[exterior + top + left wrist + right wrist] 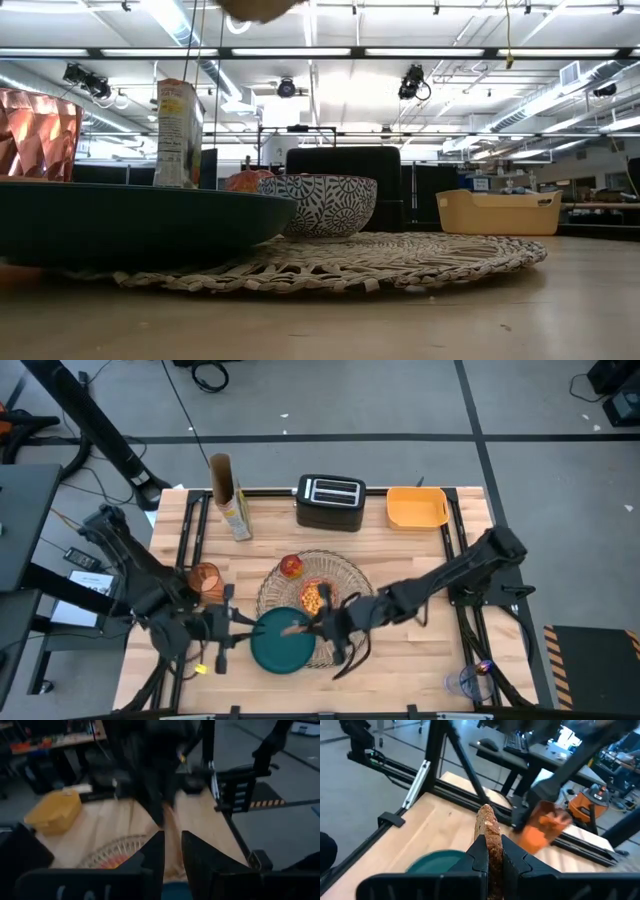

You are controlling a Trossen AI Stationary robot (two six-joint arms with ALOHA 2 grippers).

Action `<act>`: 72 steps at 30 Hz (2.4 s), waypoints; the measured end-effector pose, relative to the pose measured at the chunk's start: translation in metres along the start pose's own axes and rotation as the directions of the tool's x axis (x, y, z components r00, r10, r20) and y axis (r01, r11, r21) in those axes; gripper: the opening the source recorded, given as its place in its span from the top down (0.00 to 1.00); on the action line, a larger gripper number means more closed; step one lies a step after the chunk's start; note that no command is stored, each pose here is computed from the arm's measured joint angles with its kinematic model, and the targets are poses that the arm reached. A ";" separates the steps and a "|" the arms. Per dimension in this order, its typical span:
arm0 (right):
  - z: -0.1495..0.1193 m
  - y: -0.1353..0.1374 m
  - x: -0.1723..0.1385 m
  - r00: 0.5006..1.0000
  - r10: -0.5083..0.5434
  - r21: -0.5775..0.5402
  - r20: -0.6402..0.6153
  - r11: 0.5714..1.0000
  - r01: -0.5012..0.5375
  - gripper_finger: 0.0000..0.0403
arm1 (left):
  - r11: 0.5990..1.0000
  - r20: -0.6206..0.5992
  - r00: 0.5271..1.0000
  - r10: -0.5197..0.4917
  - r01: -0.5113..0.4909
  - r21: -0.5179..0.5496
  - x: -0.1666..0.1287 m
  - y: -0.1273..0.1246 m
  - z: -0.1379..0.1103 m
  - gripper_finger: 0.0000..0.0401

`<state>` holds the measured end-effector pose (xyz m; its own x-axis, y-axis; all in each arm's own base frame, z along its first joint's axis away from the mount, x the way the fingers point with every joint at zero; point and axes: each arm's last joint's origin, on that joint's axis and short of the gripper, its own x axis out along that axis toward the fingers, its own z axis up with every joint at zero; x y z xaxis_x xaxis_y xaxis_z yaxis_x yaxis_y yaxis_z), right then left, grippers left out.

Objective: Arrange a breakfast setting
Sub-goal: Put the bagel on the dark green plate, then put the purple spoon on the brown placemat to the right of the red patterned bowl

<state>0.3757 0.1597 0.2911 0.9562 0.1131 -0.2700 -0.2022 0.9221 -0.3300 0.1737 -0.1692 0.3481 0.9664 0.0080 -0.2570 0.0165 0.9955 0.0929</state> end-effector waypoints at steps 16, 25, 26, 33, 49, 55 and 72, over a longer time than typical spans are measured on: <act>-0.087 0.048 0.087 0.997 0.054 -0.365 0.055 0.931 -0.030 0.94 | 0.996 0.006 0.997 0.081 -0.081 0.042 0.004 0.024 0.007 0.82; -0.124 0.052 0.108 0.998 0.031 -0.463 0.051 0.886 -0.004 0.93 | 0.995 -0.002 0.996 0.085 -0.085 0.044 0.005 0.025 0.006 0.82; -0.125 0.052 0.109 0.998 0.031 -0.465 0.049 0.885 -0.005 0.92 | 0.995 -0.002 0.996 0.085 -0.085 0.043 0.005 0.025 0.006 0.82; -0.128 0.052 0.109 0.999 0.040 -0.412 0.022 0.911 -0.028 0.89 | 0.996 -0.002 0.996 0.085 -0.085 0.040 0.005 0.025 0.006 0.82; -0.137 0.044 0.111 0.997 0.060 -0.251 -0.052 0.965 -0.072 0.71 | 0.996 -0.002 0.997 0.083 -0.083 0.015 0.005 0.024 0.005 0.82; -0.135 0.052 0.109 0.996 0.080 -0.180 -0.048 0.980 -0.087 0.62 | 0.996 -0.007 0.997 0.083 -0.083 0.020 0.005 0.024 0.005 0.82; -0.082 0.053 0.076 0.983 0.183 0.024 -0.025 0.983 -0.182 0.60 | 0.997 -0.035 0.996 0.083 -0.083 -0.003 0.005 0.025 0.001 0.82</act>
<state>0.4199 0.1870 0.1792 0.8977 0.2705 -0.3478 -0.3679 0.8946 -0.2537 0.1790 -0.1447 0.3502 0.9549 0.0941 -0.2816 -0.0649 0.9917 0.1114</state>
